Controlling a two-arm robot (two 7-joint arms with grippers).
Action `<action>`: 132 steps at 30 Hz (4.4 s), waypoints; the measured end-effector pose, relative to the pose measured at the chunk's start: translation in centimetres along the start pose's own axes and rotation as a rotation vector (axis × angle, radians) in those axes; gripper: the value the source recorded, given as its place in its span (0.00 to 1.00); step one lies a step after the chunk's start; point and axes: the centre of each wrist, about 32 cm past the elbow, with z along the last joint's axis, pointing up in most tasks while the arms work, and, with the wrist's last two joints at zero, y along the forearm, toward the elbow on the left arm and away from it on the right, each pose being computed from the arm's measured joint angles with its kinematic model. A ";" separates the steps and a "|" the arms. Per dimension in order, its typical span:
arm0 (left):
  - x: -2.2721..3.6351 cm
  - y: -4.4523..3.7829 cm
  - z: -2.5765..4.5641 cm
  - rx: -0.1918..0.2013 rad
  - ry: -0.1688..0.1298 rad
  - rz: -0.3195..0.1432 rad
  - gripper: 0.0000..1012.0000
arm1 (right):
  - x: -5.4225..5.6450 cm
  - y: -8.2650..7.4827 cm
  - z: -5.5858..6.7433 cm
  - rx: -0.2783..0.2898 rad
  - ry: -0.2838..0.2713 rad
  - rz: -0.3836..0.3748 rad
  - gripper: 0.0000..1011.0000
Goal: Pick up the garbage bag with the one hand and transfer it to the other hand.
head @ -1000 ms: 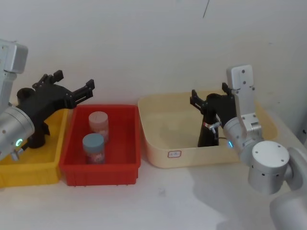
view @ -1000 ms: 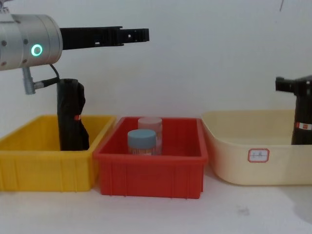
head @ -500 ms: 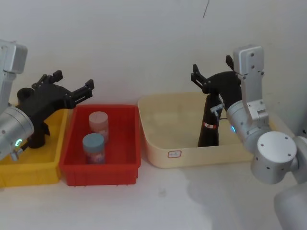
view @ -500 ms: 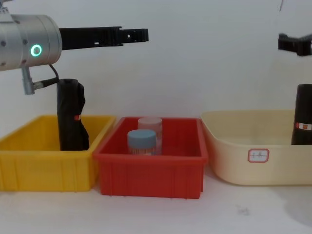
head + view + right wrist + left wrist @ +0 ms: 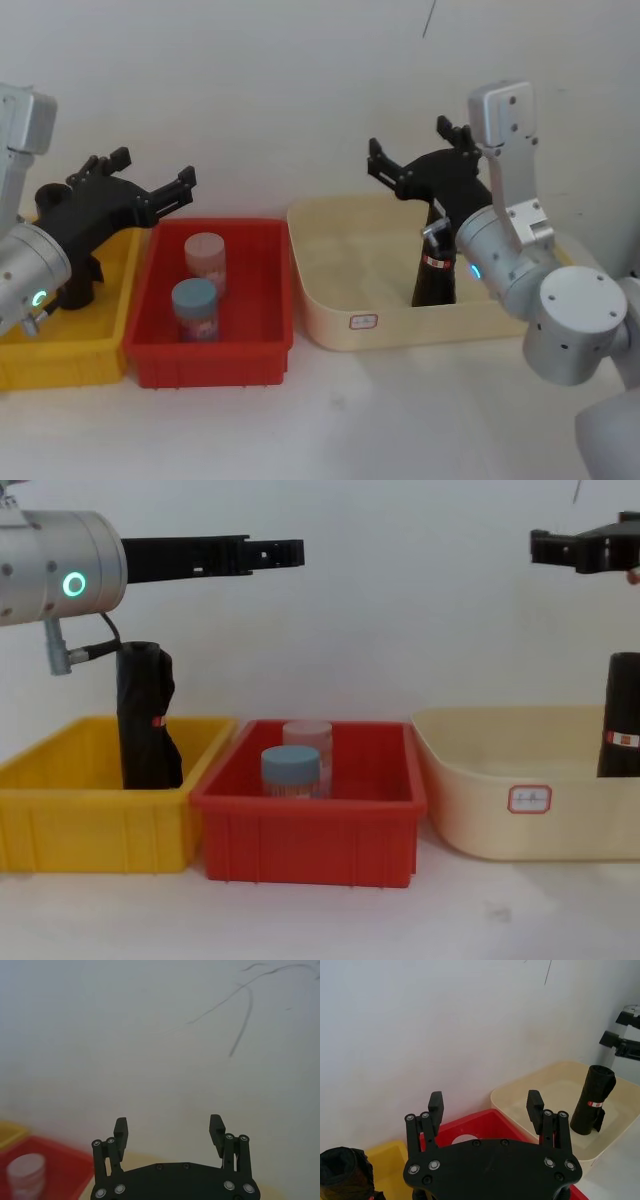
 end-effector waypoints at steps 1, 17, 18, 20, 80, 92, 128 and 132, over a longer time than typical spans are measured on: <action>0.00 0.00 0.00 0.000 0.000 0.000 0.99 | -0.2 -0.1 0.3 -0.009 0.006 0.016 0.99; 0.00 0.00 0.00 0.000 0.000 0.000 0.99 | -3.4 -0.6 2.0 -0.189 0.060 0.227 0.99; 0.00 0.00 0.00 0.000 0.000 0.000 0.99 | -3.6 -0.6 2.0 -0.193 0.060 0.236 0.99; 0.00 0.00 0.00 0.000 0.000 0.000 0.99 | -4.4 -0.5 2.1 -0.220 0.061 0.264 0.99; 0.00 0.00 0.00 0.000 0.000 0.000 0.99 | -14.0 4.0 -0.2 -0.454 -0.066 0.492 0.99; 0.00 0.00 0.00 0.000 0.000 0.000 0.99 | -14.3 5.2 -0.9 -0.469 -0.071 0.491 0.99; 0.00 0.00 0.00 0.000 0.000 0.000 0.99 | -14.7 6.3 -1.4 -0.502 -0.036 0.492 0.70; 0.00 0.00 0.00 0.000 0.000 0.000 0.99 | -14.7 6.4 -1.1 -0.500 -0.023 0.486 0.66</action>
